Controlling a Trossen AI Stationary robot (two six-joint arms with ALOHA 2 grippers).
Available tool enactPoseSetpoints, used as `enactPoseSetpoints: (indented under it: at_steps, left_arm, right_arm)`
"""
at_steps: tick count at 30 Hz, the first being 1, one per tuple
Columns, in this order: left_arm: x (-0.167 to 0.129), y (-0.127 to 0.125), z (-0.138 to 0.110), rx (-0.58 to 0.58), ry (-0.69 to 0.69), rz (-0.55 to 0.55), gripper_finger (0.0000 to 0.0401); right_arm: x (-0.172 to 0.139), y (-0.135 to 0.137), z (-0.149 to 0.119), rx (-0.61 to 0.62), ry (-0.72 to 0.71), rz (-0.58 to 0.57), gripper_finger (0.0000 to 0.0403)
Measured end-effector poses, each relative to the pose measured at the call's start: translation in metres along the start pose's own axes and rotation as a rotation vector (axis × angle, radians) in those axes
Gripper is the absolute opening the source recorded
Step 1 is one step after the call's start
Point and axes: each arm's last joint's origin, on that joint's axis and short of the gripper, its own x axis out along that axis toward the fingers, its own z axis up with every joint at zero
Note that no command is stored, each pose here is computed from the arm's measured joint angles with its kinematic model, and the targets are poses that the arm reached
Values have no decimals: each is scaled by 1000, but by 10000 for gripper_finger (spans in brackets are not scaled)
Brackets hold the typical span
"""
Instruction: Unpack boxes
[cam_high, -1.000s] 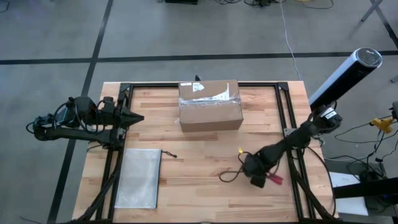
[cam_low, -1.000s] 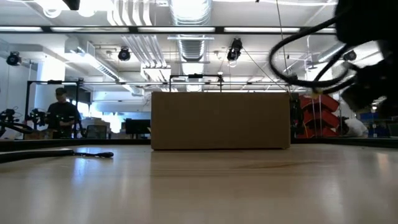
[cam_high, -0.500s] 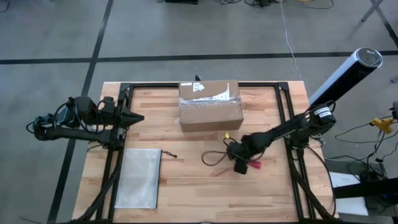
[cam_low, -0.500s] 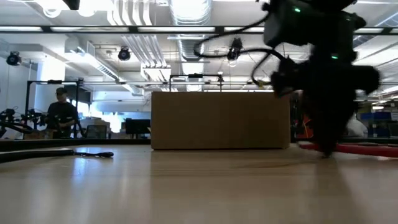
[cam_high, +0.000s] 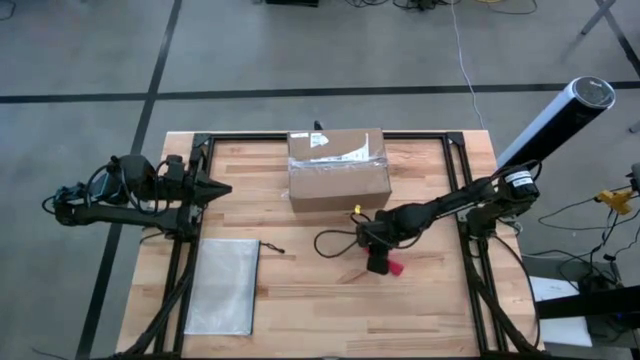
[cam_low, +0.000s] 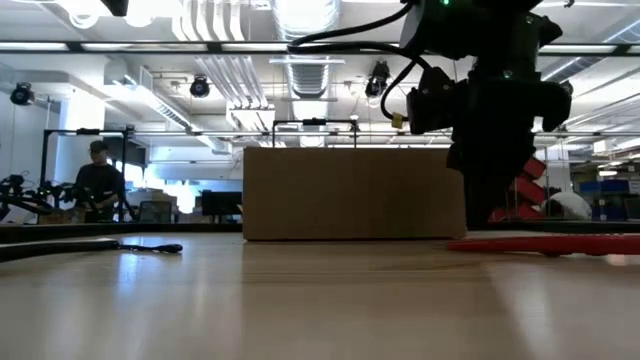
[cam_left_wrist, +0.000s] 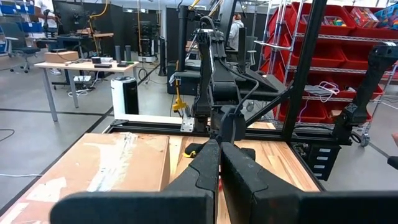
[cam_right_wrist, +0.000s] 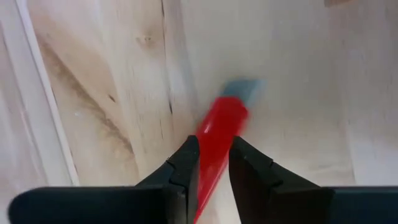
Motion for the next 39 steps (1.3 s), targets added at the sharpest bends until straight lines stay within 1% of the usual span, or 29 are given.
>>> enactPoseSetpoints:
  at_steps: [6, 9, 13, 18, 26, 35, 39]
  left_arm:
    - [0, 0, 0, 2, 0, 0, 0]
    - [0, 0, 0, -2, 0, 0, 0]
    - [0, 0, 0, -14, 0, 0, 0]
    - [0, 0, 0, -64, -5, 0, 0]
    - [0, 0, 0, -68, -5, -1, 0]
    - [0, 0, 1, -74, -6, -1, 0]
    - [0, 0, 1, -73, -8, -1, 0]
  right_arm:
    - [-3, -2, 4, -39, -25, -25, 29]
    - [-8, 0, 11, -60, -54, -34, 40]
    - [-19, 4, 23, -100, -106, -46, 65]
    - [-38, 6, 40, -175, -190, -112, 89]
    - [-76, -19, 59, -179, -396, -172, 96]
    - [-123, -49, 72, -170, -615, -282, 103]
    - [-136, -81, 65, -145, -795, -197, 96]
